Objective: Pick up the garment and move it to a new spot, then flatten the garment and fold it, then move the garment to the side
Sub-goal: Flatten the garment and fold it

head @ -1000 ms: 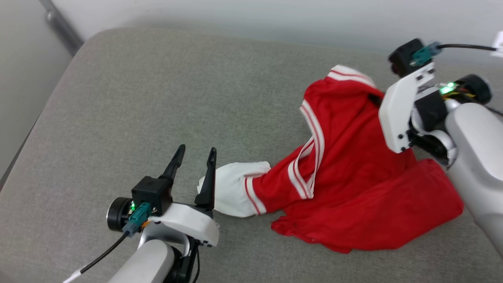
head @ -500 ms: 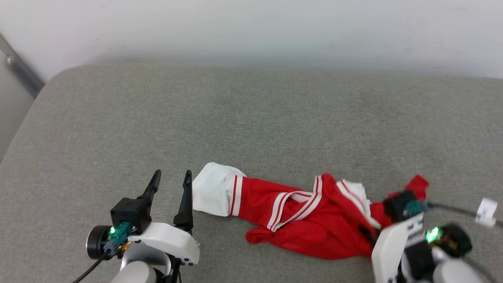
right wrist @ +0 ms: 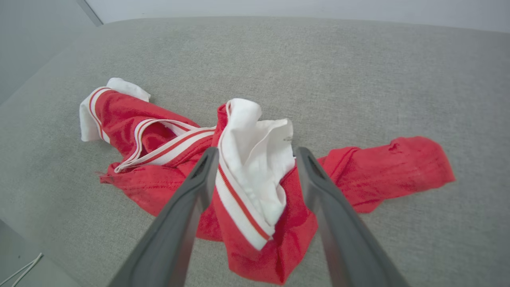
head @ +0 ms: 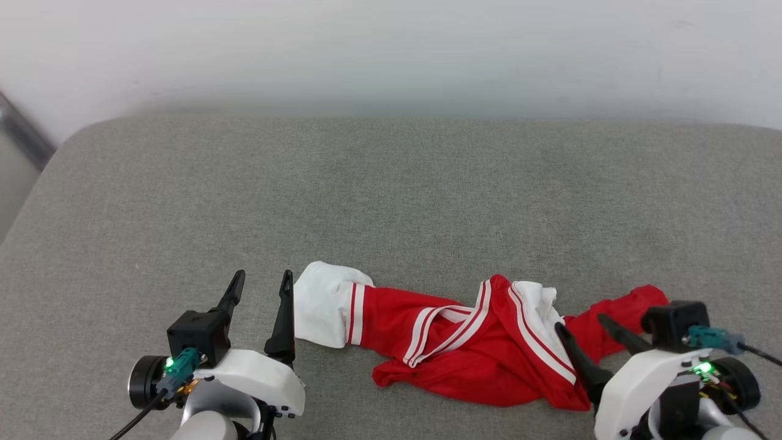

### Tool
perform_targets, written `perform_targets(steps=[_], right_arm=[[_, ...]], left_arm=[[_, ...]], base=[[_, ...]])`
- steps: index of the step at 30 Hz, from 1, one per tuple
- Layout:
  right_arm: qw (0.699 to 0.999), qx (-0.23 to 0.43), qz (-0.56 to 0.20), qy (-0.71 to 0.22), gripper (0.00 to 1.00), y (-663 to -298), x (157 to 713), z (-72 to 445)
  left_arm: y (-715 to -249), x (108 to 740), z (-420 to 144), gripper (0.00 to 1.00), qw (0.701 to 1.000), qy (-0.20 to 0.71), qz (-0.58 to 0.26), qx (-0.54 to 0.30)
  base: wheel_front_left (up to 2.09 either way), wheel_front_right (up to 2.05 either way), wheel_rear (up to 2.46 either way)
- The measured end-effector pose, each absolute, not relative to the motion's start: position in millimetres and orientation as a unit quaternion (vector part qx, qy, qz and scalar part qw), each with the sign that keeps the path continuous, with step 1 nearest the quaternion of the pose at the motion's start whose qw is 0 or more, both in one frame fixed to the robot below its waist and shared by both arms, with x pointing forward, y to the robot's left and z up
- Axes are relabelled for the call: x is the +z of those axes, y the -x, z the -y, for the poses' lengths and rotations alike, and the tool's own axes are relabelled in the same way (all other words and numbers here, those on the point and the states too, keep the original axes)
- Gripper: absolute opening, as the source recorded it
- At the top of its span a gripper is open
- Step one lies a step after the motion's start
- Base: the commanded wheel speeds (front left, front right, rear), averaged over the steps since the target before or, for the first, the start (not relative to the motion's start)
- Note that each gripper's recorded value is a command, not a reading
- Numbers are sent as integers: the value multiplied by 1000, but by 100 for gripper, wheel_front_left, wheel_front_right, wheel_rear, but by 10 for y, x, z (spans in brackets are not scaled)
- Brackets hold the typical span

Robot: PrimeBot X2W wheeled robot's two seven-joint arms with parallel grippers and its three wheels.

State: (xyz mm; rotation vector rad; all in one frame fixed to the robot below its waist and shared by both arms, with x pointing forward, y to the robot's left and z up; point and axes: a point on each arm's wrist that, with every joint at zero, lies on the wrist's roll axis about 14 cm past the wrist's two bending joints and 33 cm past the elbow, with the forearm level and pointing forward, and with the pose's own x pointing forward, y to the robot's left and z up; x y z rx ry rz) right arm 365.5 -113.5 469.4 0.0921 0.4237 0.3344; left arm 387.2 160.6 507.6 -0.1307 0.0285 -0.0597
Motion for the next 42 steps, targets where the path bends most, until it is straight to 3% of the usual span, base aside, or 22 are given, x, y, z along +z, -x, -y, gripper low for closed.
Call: perform_targets(steps=[4,9,21,22,23,24,34,38,42], right_arm=[[960,144,-238,-32,100,-3793,4674,1367],[935,158,-317,3,100,-3944,4471,1459],[858,242,-452,24,100,-4075,3922,1044],[851,243,-466,25,42,-4052,3870,1044],[847,245,-471,27,42,-4045,3846,1039],[854,247,-457,33,0,-4140,3920,1034],[919,223,-321,54,0,-4489,4670,1259],[945,174,-273,51,0,-4527,4961,1598],[957,103,-270,9,0,-4327,4920,2027]], left_arm=[[-3885,5044,-1587,100,997,67,-21,-32],[-3946,5018,-1577,100,997,66,-23,-36],[-4040,4850,-1653,100,997,69,-40,-22],[-4037,4832,-1664,100,997,69,-42,-20],[-4034,4817,-1676,100,997,68,-44,-18],[-4035,4816,-1681,100,997,69,-43,-16],[-4044,4888,-1622,100,997,70,-30,-25],[-4043,4906,-1576,100,997,70,-28,-31],[-4022,4938,-1552,100,997,71,-24,-35]], base=[[0,0,0],[0,0,0],[0,0,0],[0,0,0],[0,0,0],[0,0,0],[0,0,0],[0,0,0],[0,0,0]])
